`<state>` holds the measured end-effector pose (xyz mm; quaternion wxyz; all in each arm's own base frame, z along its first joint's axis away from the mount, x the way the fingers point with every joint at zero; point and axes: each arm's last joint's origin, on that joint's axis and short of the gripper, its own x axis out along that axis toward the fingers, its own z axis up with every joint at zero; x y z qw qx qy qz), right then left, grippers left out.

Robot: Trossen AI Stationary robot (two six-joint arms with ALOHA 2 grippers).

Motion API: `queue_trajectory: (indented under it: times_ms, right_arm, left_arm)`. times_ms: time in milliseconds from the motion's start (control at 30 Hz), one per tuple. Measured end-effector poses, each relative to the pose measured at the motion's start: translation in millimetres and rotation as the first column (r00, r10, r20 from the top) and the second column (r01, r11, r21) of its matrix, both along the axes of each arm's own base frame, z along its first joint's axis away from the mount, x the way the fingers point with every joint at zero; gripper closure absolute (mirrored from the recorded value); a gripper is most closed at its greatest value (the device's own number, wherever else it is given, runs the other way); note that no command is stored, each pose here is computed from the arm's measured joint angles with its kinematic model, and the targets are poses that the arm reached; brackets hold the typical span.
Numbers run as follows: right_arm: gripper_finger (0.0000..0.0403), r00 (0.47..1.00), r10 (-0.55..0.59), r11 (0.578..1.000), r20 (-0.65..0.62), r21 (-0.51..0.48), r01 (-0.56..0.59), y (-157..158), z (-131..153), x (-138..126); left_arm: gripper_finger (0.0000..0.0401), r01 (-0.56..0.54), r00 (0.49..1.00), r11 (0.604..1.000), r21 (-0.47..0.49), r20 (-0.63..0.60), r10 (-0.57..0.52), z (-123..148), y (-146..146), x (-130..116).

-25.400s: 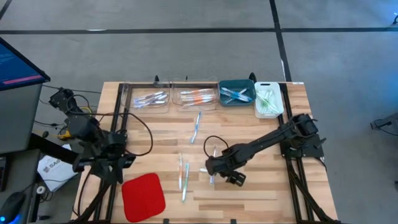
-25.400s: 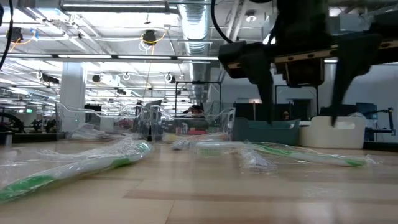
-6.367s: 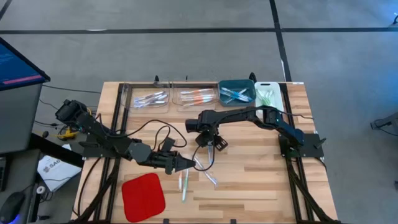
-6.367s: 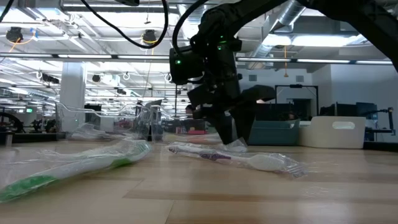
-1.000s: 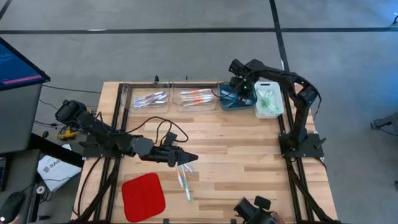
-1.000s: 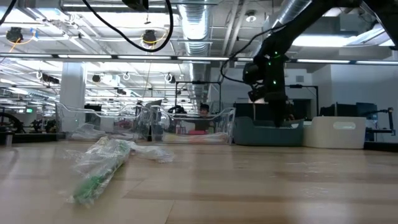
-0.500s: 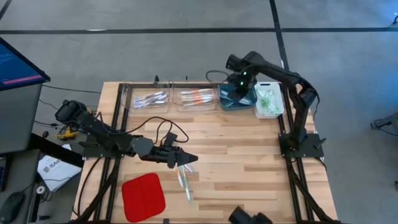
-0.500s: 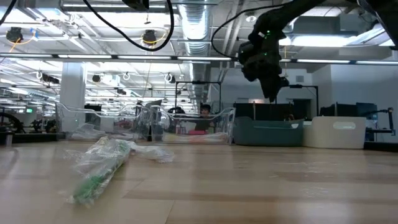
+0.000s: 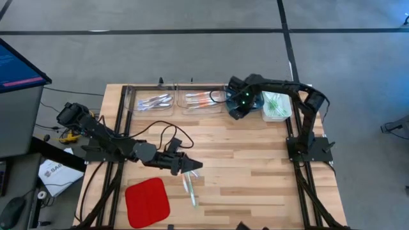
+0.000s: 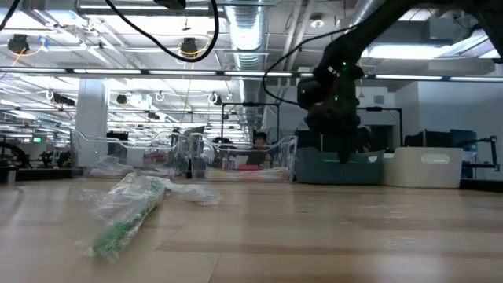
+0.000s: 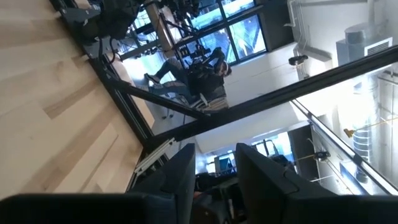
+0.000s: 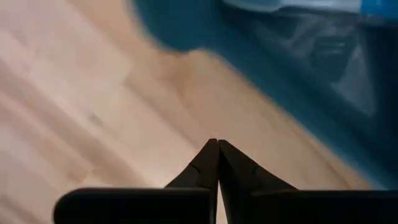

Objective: Pick & Place Toothbrushes
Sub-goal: Adjust the blue bin, then put the violet toothbrush into the left transparent bin

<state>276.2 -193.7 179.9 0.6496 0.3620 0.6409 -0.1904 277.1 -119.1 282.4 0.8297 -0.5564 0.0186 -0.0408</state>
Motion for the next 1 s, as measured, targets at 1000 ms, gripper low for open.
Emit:
queue_trajectory:
  times_ms: [1000]
  right_arm:
    - [0.0403, 0.960, -0.048, 0.942, 0.276, -0.307, 0.135, 17.2, 78.3, -12.5]
  left_arm:
    - [0.0293, 0.002, 1.000, 1.000, 0.018, 0.002, -0.002, 0.0, -0.7, -0.3]
